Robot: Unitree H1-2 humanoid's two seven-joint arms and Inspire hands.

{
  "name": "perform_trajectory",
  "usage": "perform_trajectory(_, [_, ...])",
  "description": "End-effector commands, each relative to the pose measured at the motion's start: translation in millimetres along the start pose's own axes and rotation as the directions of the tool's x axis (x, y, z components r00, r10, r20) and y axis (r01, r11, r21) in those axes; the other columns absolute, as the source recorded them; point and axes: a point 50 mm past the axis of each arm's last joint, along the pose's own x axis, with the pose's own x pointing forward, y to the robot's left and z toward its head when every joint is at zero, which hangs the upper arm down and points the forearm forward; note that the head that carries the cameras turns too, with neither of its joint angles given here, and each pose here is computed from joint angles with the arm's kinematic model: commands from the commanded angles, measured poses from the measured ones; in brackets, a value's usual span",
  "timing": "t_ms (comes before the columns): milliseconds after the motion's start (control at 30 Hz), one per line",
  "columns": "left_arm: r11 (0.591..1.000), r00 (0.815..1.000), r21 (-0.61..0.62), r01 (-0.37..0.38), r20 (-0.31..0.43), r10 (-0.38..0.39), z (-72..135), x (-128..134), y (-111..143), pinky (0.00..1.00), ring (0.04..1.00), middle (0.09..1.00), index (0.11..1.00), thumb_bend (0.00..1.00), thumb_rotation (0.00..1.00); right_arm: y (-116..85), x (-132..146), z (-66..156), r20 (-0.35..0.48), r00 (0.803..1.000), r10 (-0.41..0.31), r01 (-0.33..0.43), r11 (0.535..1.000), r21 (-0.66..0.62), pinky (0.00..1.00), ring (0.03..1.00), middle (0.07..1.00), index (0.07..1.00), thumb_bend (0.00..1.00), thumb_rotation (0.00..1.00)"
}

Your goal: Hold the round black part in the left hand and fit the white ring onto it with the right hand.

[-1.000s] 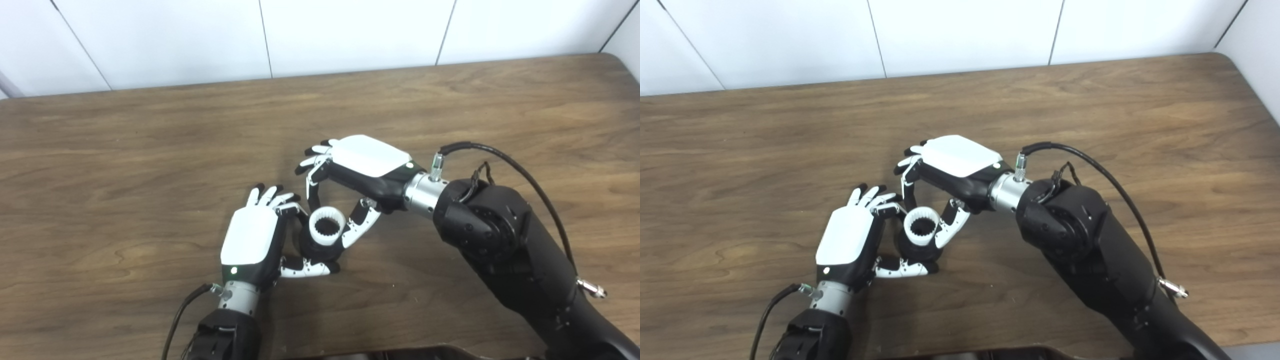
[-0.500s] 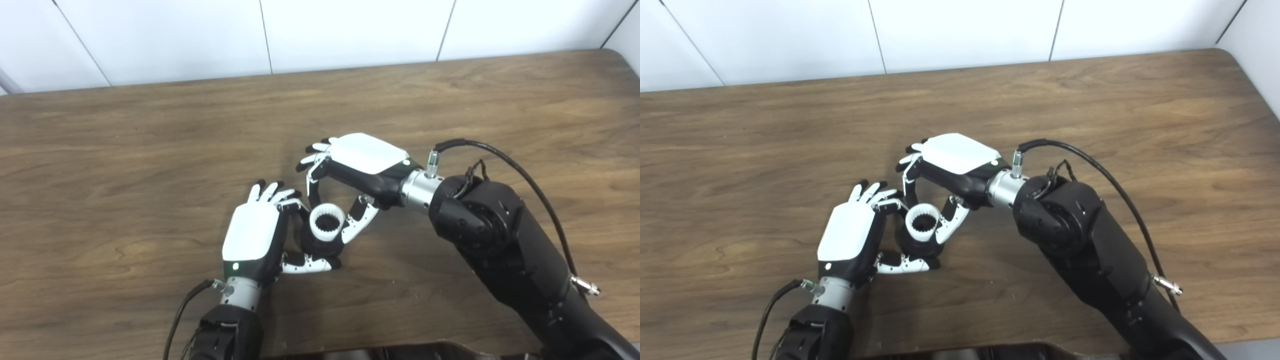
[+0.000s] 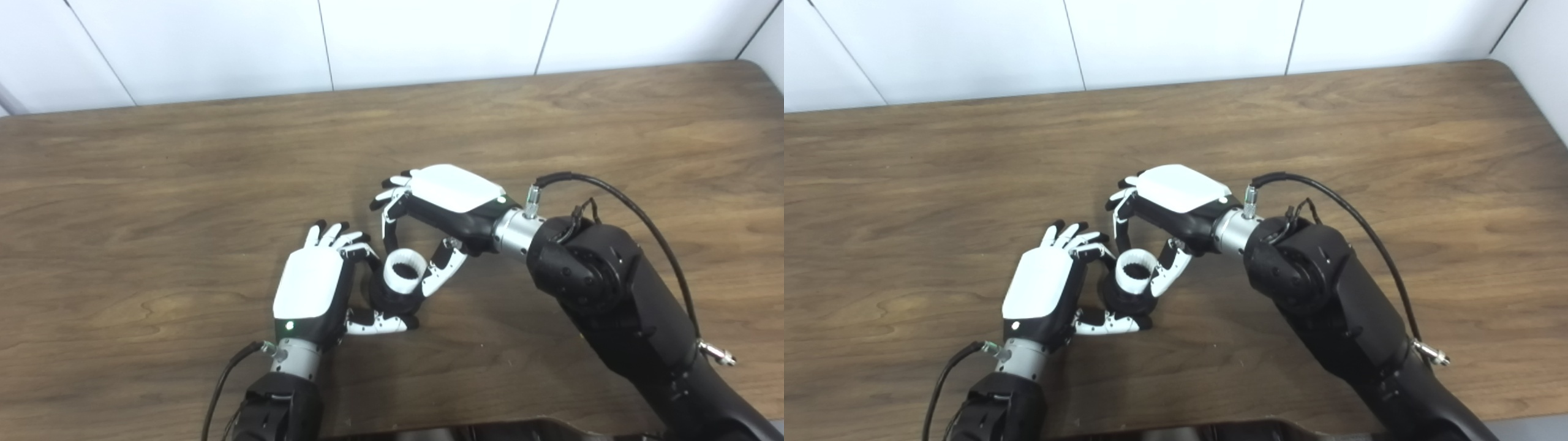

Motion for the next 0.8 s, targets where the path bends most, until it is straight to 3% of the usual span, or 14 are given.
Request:
perform_trajectory(0, [0.998, 0.998, 0.002, 0.055, -0.003, -0.055, 2.8, -2.7, -7.3, 1.00, 0.921, 0.807, 0.483, 0.52, 0.05, -10.8, 0.4, 4.8, 0.033, 0.998, -0.053, 0.054, 0.998, -0.026, 1.00, 0.958, 0.862, 0.485, 0.52, 0.14])
perform_trajectory(767, [0.999, 0.999, 0.012, 0.053, 0.000, -0.053, 4.7, 0.2, -8.1, 1.00, 0.919, 0.808, 0.483, 0.52, 0.05, -15.5, -0.3, 13.1, 0.058, 0.996, -0.065, 0.067, 0.997, -0.029, 1.00, 0.962, 0.860, 0.485, 0.52, 0.14])
